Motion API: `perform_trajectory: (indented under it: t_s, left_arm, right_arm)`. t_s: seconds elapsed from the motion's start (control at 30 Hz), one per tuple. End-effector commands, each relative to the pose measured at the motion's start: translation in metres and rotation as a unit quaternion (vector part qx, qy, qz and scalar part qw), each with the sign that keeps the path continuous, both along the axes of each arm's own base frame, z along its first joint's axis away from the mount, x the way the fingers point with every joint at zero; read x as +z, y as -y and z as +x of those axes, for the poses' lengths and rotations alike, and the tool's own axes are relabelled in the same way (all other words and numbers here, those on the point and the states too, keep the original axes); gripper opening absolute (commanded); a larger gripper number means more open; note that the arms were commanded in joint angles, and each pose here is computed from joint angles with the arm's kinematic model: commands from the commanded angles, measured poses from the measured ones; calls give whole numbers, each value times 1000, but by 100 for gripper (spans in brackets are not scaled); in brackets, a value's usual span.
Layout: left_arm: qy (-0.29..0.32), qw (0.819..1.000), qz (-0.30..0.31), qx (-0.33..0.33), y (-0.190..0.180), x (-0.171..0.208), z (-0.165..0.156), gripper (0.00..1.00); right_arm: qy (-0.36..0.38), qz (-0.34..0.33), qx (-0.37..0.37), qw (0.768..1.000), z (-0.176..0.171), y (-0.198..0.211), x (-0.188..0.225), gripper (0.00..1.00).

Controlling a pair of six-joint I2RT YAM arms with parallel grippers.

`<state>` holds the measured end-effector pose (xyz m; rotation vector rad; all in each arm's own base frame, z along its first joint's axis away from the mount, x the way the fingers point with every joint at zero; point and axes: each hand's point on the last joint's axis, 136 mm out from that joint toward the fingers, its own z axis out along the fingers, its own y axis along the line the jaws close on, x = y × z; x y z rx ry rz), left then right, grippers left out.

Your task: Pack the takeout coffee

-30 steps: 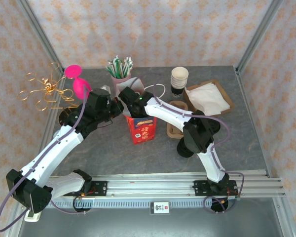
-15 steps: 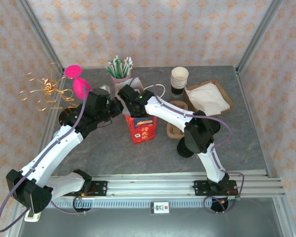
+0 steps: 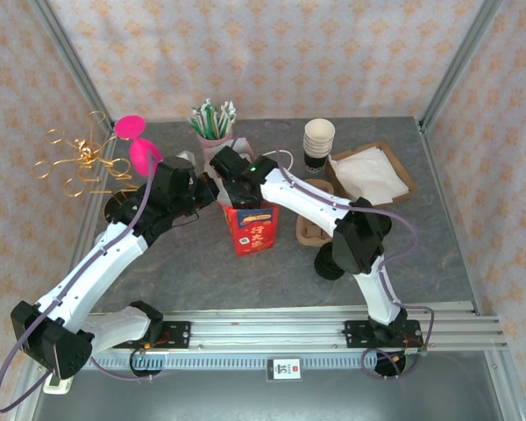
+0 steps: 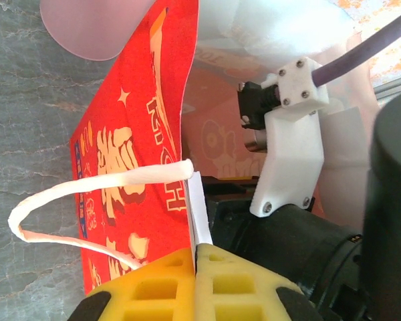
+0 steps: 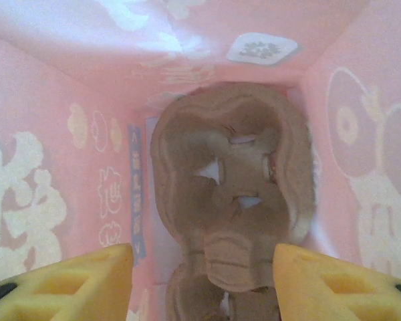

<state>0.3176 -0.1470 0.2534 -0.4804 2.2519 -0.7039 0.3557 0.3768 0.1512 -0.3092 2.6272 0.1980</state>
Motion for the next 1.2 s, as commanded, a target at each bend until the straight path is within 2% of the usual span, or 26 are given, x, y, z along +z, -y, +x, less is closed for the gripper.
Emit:
perform_trajectory:
  t_s: [0.0, 0.13, 0.27, 0.7, 0.97, 1.07, 1.17]
  left_arm:
    - [-11, 1000, 11, 1, -4, -11, -1, 0]
    - [-9, 1000, 8, -1, -3, -10, -1, 0]
    - [-10, 1000, 6, -2, -2, -10, 0, 0]
    - [-12, 1000, 8, -1, -3, -12, -2, 0]
    - [-12, 1000, 8, -3, -1, -11, 1, 0]
    - [-12, 1000, 5, -5, 1, -10, 2, 5]
    - [-10, 1000, 2, -8, 2, -7, 3, 6]
  right_arm:
    - [28, 32, 7, 999, -11, -4, 49, 54]
    - [32, 32, 4, 999, -12, -1, 53, 50]
    - [19, 25, 5, 999, -16, -1, 40, 50]
    - [12, 17, -7, 1000, -4, -5, 15, 57]
    - [34, 34, -5, 999, -2, -7, 44, 64]
    - [41, 42, -8, 998, -1, -7, 55, 65]
    - [40, 44, -9, 998, -1, -9, 59, 66]
